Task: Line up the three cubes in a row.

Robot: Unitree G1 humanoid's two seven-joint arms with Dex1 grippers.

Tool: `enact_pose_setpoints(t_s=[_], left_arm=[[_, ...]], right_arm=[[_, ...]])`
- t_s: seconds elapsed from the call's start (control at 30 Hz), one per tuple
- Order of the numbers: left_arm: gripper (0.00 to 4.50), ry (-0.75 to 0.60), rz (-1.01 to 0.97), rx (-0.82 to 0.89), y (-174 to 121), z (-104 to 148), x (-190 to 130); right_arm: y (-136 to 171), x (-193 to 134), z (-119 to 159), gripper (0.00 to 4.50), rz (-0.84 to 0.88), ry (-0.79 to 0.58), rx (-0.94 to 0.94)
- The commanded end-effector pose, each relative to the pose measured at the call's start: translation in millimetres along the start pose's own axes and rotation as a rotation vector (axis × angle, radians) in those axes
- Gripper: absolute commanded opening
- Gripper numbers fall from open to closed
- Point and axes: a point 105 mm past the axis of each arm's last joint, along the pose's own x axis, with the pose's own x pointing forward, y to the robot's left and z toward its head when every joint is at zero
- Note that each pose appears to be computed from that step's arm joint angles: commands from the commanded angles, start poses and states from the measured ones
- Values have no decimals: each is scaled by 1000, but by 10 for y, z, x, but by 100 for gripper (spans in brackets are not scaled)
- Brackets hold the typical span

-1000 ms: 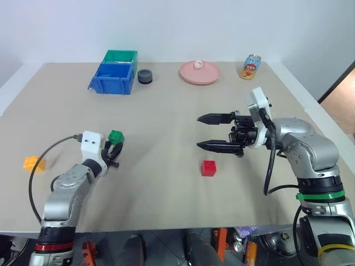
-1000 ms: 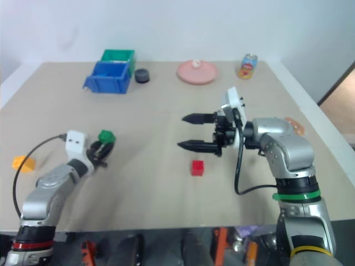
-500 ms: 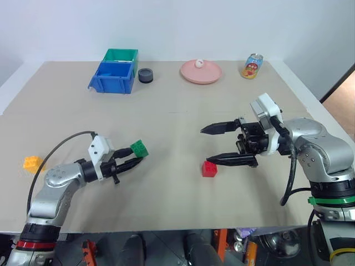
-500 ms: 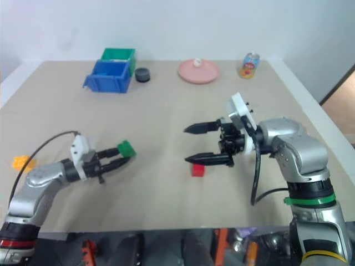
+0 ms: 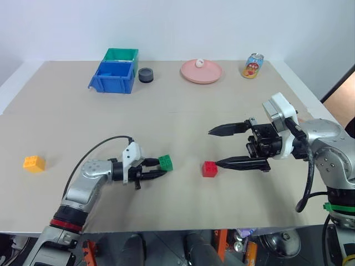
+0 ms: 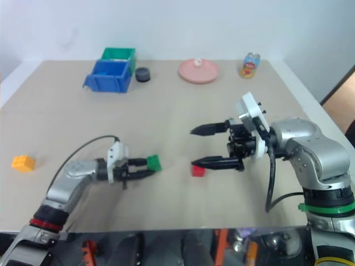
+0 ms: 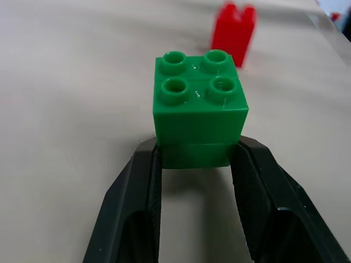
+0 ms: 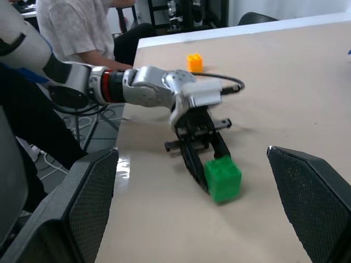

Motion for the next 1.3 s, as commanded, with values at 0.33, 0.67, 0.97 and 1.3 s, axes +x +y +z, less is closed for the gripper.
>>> enact_pose_setpoints(t_s=[0.33,0.67,0.97,1.3], left_arm=[[126,-32,-124,70,26,212,121],[126,5,-195,114,-56,162,203],[126,49,-178,150,42,85,269],[126,28,-187,183,102,162,410]], right_arm=[[135,-194,-216,450,-5,112,21],[85,-140,-217,450,-22,82,19],[66,-113,-212,450,-25,68,18],[61,-108,-207,450,-30,61,17]])
